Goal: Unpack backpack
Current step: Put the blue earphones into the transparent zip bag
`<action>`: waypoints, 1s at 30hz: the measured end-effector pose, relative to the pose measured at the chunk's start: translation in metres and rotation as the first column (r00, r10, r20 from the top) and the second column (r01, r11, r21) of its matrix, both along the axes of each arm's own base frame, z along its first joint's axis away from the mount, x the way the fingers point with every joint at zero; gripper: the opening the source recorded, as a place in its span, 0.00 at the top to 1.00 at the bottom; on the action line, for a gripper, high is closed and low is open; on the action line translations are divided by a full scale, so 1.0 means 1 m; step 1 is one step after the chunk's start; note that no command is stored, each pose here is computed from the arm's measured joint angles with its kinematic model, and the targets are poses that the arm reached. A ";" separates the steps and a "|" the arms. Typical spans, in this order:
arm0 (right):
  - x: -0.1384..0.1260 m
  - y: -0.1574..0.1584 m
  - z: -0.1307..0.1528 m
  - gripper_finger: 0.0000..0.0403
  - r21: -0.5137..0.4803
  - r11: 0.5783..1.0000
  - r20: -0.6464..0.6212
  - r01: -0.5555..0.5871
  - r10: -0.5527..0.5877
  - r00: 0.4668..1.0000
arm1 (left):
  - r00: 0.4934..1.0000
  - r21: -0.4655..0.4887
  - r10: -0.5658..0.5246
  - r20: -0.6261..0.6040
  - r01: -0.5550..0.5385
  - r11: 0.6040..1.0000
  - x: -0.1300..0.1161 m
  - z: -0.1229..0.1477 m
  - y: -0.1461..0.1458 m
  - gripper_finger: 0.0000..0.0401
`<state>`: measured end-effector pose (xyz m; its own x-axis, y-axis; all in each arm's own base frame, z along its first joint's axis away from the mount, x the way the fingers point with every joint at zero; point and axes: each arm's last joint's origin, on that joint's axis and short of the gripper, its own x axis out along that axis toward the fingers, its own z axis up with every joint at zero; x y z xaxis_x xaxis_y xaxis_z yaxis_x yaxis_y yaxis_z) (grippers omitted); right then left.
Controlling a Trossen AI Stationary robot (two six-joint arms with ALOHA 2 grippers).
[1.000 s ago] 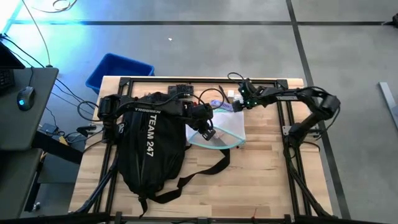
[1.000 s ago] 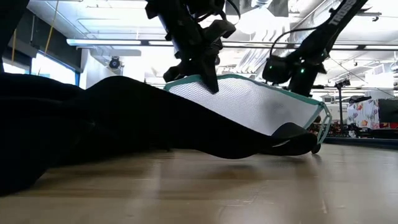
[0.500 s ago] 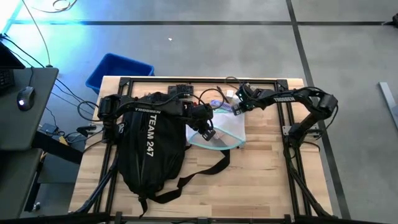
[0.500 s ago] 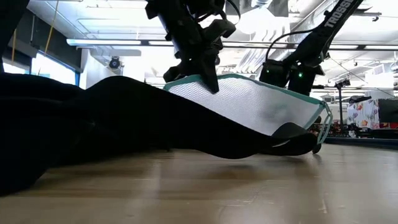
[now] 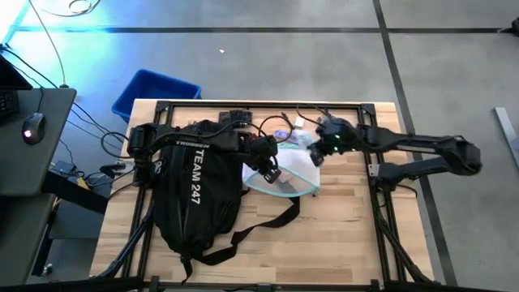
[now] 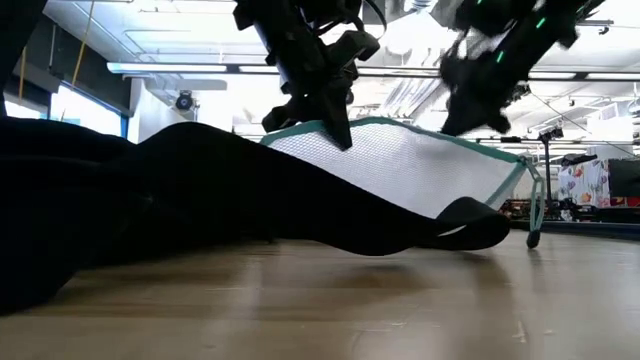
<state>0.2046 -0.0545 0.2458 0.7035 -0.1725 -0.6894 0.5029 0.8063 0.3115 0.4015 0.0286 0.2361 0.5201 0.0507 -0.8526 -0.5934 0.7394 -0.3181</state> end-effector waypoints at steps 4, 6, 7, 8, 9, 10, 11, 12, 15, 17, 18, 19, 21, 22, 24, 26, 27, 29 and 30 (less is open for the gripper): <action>0.000 0.030 0.017 1.00 0.070 0.953 0.159 -0.296 0.283 0.946 | 1.000 0.026 0.020 0.008 -0.020 0.999 0.001 0.001 0.002 1.00; 0.004 0.047 0.019 1.00 0.115 0.898 0.213 -0.426 0.396 0.893 | 0.999 0.029 0.032 0.024 -0.032 0.999 0.002 0.001 0.002 1.00; 0.008 0.056 0.017 1.00 0.134 0.868 0.221 -0.479 0.445 0.868 | 0.999 0.026 0.040 0.037 -0.041 0.999 0.003 0.002 0.003 1.00; 0.011 0.064 0.015 1.00 0.147 0.842 0.219 -0.519 0.484 0.847 | 0.997 0.024 0.049 0.053 -0.050 0.998 0.004 0.003 0.003 1.00; 0.014 0.071 0.011 1.00 0.160 0.824 0.202 -0.544 0.512 0.835 | 0.996 0.021 0.054 0.070 -0.056 0.998 0.005 0.004 0.004 1.00; 0.017 0.077 0.006 1.00 0.169 0.815 0.178 -0.554 0.528 0.831 | 0.995 0.014 0.063 0.079 -0.065 0.998 0.006 0.004 0.004 1.00; 0.020 0.081 0.000 1.00 0.179 0.816 0.151 -0.550 0.530 0.835 | 0.994 0.009 0.071 0.085 -0.072 0.997 0.006 0.005 0.004 1.00; 0.025 0.083 -0.007 1.00 0.192 0.823 0.118 -0.535 0.522 0.845 | 0.993 0.006 0.073 0.093 -0.074 0.997 0.007 0.005 0.004 1.00; 0.037 0.081 -0.026 1.00 0.190 0.886 0.007 -0.424 0.430 0.903 | 0.993 -0.012 0.057 0.105 -0.056 0.998 0.007 0.008 0.004 1.00; 0.043 0.073 -0.038 1.00 0.161 0.940 -0.056 -0.300 0.312 0.948 | 0.992 -0.033 0.028 0.120 -0.024 0.999 0.008 0.009 0.001 1.00; 0.046 0.068 -0.043 1.00 0.153 0.960 -0.082 -0.234 0.249 0.965 | 0.992 -0.047 0.020 0.121 -0.014 0.999 0.008 0.009 -0.001 1.00; 0.049 0.063 -0.047 0.99 0.149 0.973 -0.098 -0.177 0.192 0.976 | 0.993 -0.056 0.016 0.120 -0.010 0.998 0.008 0.009 -0.004 1.00; 0.054 0.053 -0.054 0.96 0.130 0.987 -0.106 -0.096 0.110 0.988 | 0.992 -0.055 0.003 0.124 0.003 0.998 0.008 0.009 -0.010 1.00; 0.057 0.048 -0.056 0.94 0.122 0.990 -0.104 -0.067 0.080 0.991 | 0.992 -0.051 0.002 0.123 0.005 0.999 0.008 0.009 -0.011 1.00; 0.061 0.040 -0.060 0.88 0.124 0.992 -0.097 -0.018 0.030 0.995 | 0.992 -0.049 -0.004 0.123 0.010 0.999 0.009 0.009 -0.014 1.00; 0.064 0.033 -0.060 0.80 0.127 0.992 -0.069 0.014 -0.005 0.998 | 0.993 -0.049 -0.004 0.122 0.010 0.999 0.008 0.009 -0.014 1.00; 0.066 0.031 -0.059 0.75 0.126 0.992 -0.047 0.020 -0.014 0.999 | 0.993 -0.048 -0.003 0.121 0.009 0.999 0.008 0.009 -0.014 1.00; 0.068 0.028 -0.057 0.66 0.126 0.992 -0.016 0.028 -0.027 1.000 | 0.993 -0.046 -0.001 0.115 0.006 0.999 0.008 0.009 -0.014 1.00; 0.068 0.027 -0.056 0.61 0.127 0.991 -0.005 0.031 -0.030 1.000 | 0.994 -0.044 0.001 0.110 0.004 0.999 0.007 0.009 -0.014 1.00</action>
<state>0.2728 -0.0274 0.1901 0.6968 -0.1043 -0.7096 0.5279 0.7444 0.4089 0.4089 0.0150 0.2448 0.6112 0.0140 -0.7914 -0.5519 0.7241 -0.4135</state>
